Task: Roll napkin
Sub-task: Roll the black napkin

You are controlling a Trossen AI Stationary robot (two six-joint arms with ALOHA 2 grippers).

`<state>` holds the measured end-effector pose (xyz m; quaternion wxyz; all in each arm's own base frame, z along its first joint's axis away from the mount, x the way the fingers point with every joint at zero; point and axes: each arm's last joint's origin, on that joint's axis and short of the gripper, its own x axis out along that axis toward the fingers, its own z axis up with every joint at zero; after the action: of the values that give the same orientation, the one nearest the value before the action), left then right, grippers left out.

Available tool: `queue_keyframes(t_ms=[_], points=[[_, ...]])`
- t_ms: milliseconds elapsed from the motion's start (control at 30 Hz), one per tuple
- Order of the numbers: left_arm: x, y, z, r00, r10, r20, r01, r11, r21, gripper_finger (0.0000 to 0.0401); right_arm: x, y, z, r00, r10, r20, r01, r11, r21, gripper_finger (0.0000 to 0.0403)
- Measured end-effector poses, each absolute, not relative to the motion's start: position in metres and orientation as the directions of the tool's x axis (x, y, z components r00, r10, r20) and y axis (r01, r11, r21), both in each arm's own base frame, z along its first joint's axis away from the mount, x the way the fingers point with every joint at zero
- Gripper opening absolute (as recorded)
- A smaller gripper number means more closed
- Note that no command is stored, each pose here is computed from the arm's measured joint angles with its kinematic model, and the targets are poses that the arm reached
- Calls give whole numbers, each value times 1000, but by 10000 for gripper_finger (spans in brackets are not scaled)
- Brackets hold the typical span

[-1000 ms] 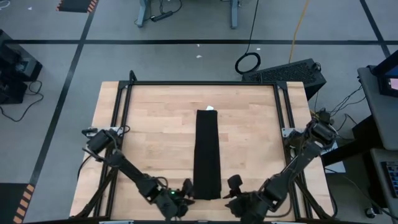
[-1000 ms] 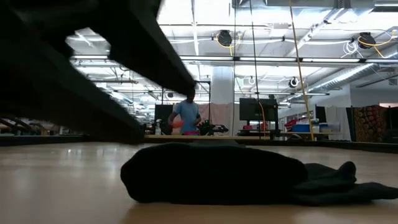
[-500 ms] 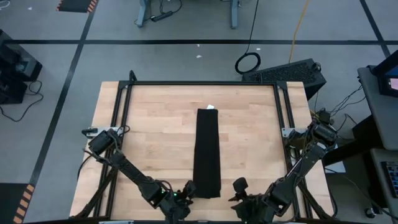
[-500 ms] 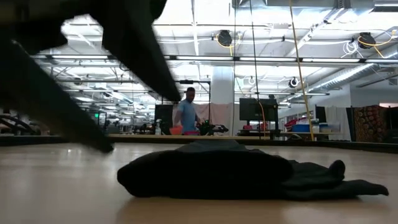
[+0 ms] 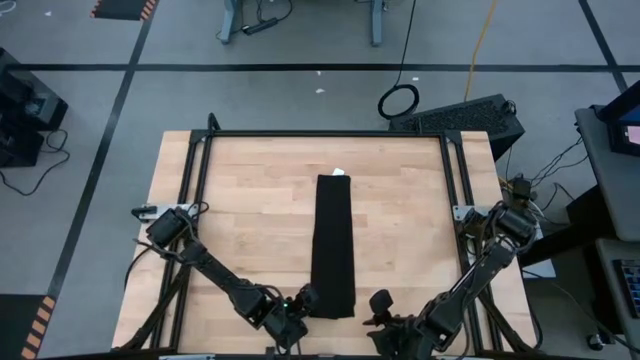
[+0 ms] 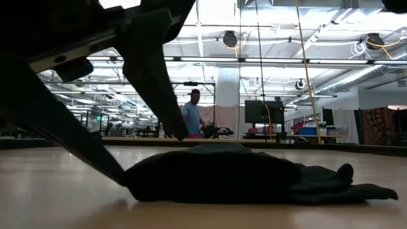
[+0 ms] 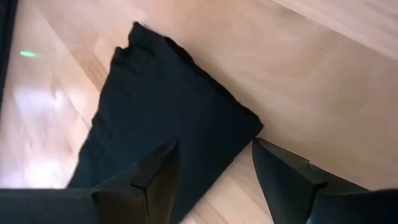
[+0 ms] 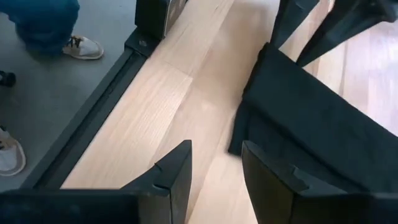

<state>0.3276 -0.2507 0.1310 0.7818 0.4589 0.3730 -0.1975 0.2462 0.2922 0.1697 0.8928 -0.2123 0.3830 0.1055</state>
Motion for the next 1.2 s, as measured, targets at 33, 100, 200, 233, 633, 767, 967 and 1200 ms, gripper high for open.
queue_keyframes(t_ms=[33,100,200,233,633,767,967,1200], points=[[329,-251,130,646,32,-763,653,494,574,207,247,293,168,684,25,-729,-351,887,-299,132],[329,-250,128,638,35,-769,667,474,575,207,247,294,165,684,24,-729,-348,889,-298,132],[332,-248,127,623,-1,-782,685,483,545,207,248,294,166,690,31,-723,-333,900,-280,132],[333,-247,126,620,-11,-785,689,487,537,207,248,294,166,693,30,-720,-329,902,-280,132],[342,-242,118,601,-59,-797,680,562,471,41,255,290,168,733,-26,-679,-270,906,-326,132],[343,-241,119,608,-61,-791,659,595,461,13,256,290,169,739,-19,-673,-266,910,-317,132],[343,-238,139,636,-86,-767,576,714,398,10,256,295,167,751,5,-660,-281,907,-313,132],[334,-236,172,628,-171,-759,546,792,273,6,262,311,130,784,-15,-621,-303,863,-404,151]])
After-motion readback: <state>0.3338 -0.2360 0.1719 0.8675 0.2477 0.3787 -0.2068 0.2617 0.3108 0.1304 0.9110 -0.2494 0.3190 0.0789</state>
